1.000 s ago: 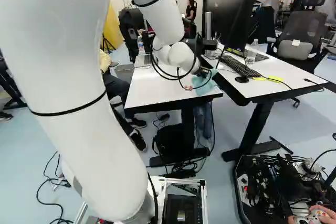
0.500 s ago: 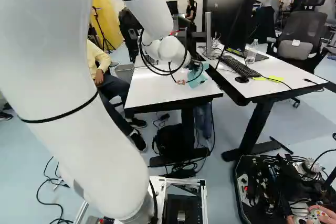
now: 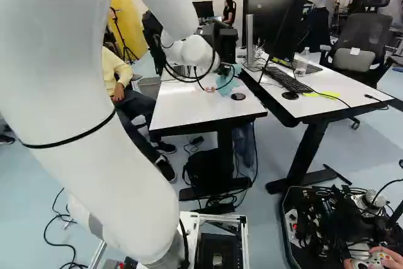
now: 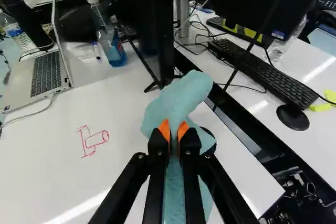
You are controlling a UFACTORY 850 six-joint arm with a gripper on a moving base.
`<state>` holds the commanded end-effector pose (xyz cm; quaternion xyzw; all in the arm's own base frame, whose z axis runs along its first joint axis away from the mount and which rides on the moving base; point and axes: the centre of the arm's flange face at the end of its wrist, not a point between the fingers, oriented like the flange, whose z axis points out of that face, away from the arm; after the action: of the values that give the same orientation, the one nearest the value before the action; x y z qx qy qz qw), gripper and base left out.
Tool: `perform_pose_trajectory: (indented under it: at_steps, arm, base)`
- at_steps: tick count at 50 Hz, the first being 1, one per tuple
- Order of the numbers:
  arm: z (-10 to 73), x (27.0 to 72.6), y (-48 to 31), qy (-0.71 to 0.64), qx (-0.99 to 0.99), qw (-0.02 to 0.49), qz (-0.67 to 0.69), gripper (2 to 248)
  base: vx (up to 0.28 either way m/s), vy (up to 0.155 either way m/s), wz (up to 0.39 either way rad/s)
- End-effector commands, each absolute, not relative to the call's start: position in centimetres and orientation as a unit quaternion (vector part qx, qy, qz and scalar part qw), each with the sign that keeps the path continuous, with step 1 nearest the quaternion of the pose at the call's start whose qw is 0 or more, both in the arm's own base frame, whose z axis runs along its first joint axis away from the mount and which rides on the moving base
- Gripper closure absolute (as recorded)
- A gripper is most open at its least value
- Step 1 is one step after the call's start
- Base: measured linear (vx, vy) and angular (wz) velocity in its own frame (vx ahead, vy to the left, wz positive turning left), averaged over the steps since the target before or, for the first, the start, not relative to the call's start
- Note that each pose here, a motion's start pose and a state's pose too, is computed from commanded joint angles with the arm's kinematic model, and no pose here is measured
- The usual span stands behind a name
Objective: Clean the table with the green towel
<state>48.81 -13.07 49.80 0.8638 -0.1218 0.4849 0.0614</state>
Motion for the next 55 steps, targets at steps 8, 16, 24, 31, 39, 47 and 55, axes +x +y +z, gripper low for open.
perform_pose_trajectory:
  at_steps: [8,16,24,31,39,47,55]
  arm:
    - [50.5,48.6,-11.8,-0.115,0.861,0.056,0.492,213]
    - [50.7,48.2,-10.6,-0.109,0.862,0.050,0.494,213]
    - [50.7,48.2,-9.9,-0.103,0.862,0.046,0.494,213]
    - [50.7,48.7,-9.3,-0.097,0.863,0.042,0.494,213]
    - [50.7,49.6,-8.6,-0.089,0.863,0.038,0.495,213]
    - [50.7,51.0,-8.0,-0.083,0.864,0.034,0.496,213]
    - [50.6,52.6,-7.9,-0.080,0.863,0.032,0.497,213]
  base:
    - [0.000,0.000,0.000]
    - [0.000,0.000,0.000]
    - [0.000,0.000,0.000]
    - [0.000,0.000,0.000]
    - [0.000,0.000,0.000]
    - [0.000,0.000,0.000]
    - [0.000,0.000,0.000]
